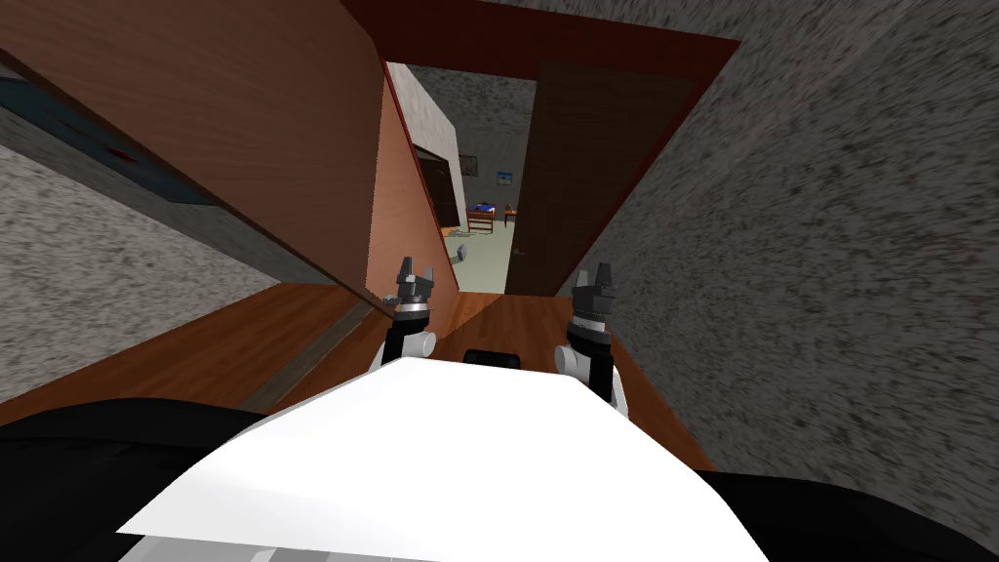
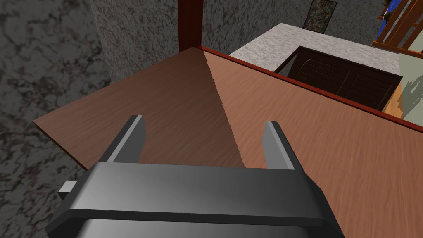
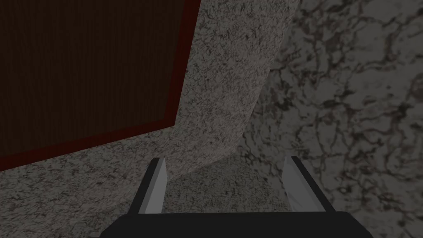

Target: Pull the door open

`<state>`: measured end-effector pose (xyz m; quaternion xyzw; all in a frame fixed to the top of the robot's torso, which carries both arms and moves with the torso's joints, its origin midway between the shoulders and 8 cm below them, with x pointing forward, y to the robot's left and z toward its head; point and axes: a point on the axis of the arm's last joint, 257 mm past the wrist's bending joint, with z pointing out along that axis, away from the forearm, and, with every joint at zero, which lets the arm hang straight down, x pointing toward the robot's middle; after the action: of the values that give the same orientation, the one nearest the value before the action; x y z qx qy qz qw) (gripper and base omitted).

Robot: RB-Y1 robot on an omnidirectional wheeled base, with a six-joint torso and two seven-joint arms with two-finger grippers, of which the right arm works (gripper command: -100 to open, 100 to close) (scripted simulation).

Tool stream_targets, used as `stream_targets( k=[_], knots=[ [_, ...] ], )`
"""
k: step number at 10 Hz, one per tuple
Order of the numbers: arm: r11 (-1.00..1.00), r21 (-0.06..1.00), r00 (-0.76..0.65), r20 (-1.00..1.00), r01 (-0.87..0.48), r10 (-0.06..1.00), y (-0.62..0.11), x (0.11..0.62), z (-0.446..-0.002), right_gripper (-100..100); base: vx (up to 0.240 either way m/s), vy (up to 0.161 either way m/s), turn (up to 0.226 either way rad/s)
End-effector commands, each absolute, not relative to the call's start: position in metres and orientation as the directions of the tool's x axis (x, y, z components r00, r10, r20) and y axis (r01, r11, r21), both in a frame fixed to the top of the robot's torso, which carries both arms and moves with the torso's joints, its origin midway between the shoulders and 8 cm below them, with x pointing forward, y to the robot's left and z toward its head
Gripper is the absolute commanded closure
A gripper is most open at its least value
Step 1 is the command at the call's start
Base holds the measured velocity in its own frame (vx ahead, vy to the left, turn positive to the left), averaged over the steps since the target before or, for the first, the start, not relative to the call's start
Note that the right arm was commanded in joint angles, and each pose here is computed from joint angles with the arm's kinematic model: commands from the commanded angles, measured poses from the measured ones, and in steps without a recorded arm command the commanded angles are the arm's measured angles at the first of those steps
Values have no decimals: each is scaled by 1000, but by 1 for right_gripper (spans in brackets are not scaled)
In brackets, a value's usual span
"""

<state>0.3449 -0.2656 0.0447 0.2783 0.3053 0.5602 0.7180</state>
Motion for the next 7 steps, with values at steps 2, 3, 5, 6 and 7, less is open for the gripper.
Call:
stream_targets(
  k=[2,3,5,6,7],
  knots=[
    [210,756,173,-129,-620,976,-266,353,31,-100,85,50,29],
    [206,763,167,-130,-613,977,-266,358,24,-100,87,-35,43],
    [199,776,156,-131,-598,979,-267,365,10,-100,84,-18,32],
    [196,782,152,-131,-592,980,-268,368,5,-100,102,-4,37],
    [191,792,144,-130,-581,981,-269,374,-5,-100,100,8,39]
  ],
)
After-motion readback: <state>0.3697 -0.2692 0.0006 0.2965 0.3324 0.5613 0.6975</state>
